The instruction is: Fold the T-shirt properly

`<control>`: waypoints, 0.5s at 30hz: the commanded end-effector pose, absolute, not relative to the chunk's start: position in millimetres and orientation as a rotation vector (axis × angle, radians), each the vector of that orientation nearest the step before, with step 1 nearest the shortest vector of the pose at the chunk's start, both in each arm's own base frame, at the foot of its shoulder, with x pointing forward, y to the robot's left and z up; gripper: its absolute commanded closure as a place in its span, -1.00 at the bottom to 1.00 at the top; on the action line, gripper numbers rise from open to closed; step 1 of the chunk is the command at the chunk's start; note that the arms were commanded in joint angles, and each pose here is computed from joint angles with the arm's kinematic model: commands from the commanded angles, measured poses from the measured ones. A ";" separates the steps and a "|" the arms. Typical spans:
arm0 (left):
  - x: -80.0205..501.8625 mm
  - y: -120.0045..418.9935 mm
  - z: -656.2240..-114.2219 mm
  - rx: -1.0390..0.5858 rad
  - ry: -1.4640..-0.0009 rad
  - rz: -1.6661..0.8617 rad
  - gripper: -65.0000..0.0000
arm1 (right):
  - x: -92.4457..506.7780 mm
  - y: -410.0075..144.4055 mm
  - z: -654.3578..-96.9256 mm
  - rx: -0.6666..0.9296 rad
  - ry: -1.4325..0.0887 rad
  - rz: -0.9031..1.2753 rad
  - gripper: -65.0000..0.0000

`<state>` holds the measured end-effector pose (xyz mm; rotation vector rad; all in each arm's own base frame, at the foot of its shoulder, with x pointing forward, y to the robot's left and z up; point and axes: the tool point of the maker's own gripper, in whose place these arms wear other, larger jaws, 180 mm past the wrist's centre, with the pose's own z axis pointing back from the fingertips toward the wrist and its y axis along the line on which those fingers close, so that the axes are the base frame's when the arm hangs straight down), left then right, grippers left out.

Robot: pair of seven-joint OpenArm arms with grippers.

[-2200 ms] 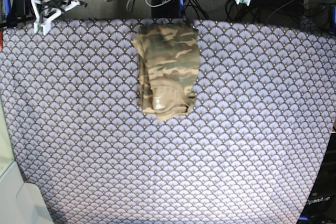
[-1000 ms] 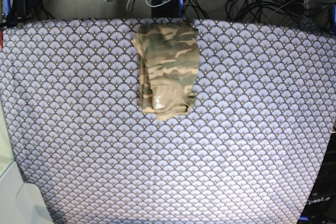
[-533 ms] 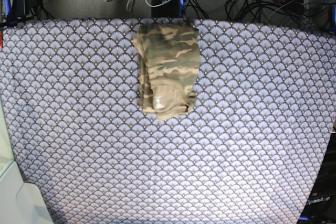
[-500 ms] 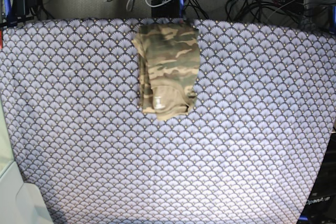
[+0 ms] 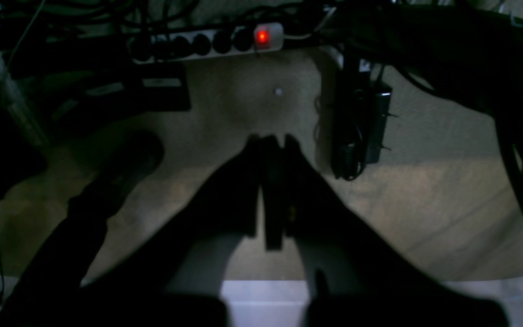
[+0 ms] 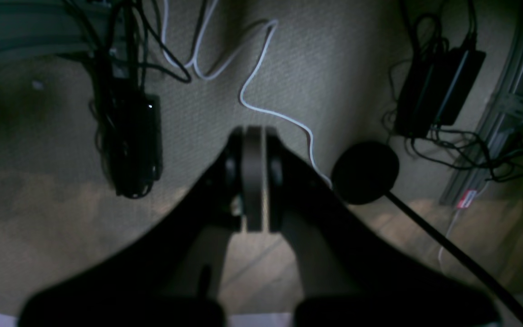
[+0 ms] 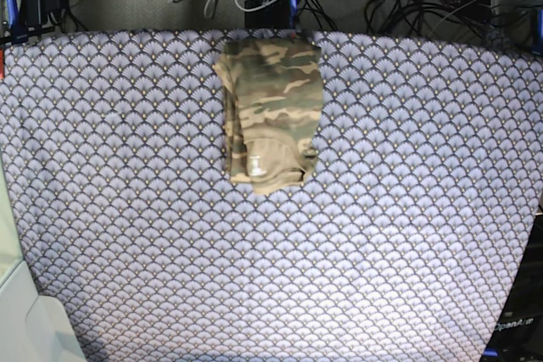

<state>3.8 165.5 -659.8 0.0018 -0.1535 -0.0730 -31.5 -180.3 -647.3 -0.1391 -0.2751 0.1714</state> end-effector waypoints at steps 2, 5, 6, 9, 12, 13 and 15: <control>0.4 168.4 -659.5 0.008 -0.151 -0.068 0.98 | -37.4 -178.4 -646.2 -0.137 -0.277 0.172 1.00; 0.7 168.3 -659.5 0.007 -0.151 -0.068 0.98 | -38.1 -179.4 -646.0 -0.138 -0.277 0.173 1.00; 0.9 167.9 -659.4 0.006 -0.152 -0.068 0.98 | -38.1 -180.3 -645.9 -0.140 -0.277 0.173 1.00; 0.5 167.9 -659.4 0.006 -0.153 -0.065 0.98 | -38.3 -188.8 -645.0 -0.153 -0.276 0.171 1.00; 3.1 167.7 -659.3 0.006 -0.157 -0.065 0.98 | -38.1 -188.8 -644.9 -0.154 -0.278 0.170 1.00; 3.0 167.6 -659.3 0.006 -0.157 -0.067 0.98 | -37.1 -189.0 -645.0 -0.154 -0.279 0.168 1.00; 3.0 169.5 -659.2 0.009 -0.157 -0.072 0.98 | -35.1 -188.3 -645.2 -0.154 -0.282 0.164 1.00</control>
